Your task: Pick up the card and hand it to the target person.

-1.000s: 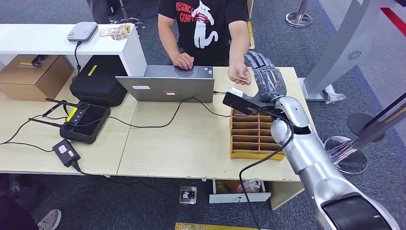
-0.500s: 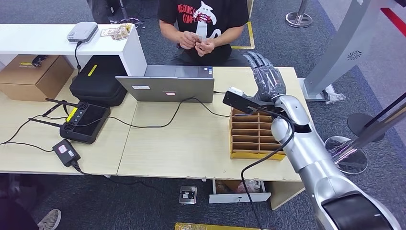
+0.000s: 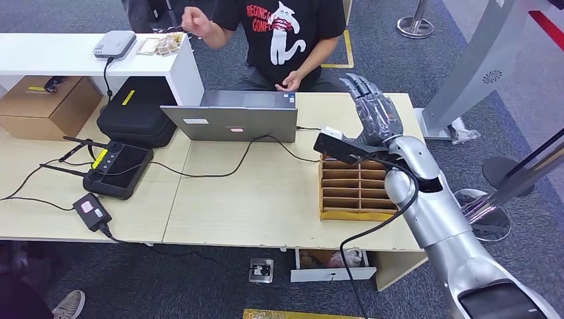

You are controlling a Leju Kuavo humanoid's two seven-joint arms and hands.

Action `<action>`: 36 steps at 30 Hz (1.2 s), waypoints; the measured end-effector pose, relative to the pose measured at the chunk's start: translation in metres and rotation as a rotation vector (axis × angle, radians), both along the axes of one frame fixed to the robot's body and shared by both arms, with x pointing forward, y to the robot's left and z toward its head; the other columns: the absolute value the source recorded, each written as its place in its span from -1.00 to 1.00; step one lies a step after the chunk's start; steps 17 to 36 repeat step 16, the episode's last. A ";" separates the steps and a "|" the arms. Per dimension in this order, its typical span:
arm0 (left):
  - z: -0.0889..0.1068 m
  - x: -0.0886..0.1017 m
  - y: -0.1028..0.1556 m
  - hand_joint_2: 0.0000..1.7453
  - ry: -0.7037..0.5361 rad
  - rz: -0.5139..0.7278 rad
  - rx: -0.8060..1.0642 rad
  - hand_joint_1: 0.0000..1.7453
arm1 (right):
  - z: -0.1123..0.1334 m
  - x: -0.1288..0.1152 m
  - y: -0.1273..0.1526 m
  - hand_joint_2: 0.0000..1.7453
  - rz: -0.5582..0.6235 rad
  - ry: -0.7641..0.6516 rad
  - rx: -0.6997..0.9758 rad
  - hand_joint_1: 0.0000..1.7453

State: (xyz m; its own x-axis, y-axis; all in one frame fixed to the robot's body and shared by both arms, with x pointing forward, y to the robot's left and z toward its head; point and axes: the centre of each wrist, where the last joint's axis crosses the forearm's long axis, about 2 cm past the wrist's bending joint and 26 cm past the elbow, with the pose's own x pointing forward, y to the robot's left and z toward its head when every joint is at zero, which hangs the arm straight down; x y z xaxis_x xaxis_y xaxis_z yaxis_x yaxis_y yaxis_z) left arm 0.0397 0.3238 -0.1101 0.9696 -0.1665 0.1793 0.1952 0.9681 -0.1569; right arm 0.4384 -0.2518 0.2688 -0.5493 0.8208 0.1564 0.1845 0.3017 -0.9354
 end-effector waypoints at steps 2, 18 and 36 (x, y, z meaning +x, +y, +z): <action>0.000 0.000 0.000 1.00 0.001 0.000 -0.001 -1.00 | -0.002 -0.002 -0.003 1.00 0.043 0.048 0.031 -1.00; -0.001 -0.006 0.000 1.00 -0.007 0.016 -0.006 -1.00 | -0.042 -0.029 -0.052 1.00 0.164 0.258 0.239 -1.00; -0.001 -0.006 0.000 1.00 -0.007 0.016 -0.006 -1.00 | -0.042 -0.029 -0.052 1.00 0.164 0.258 0.239 -1.00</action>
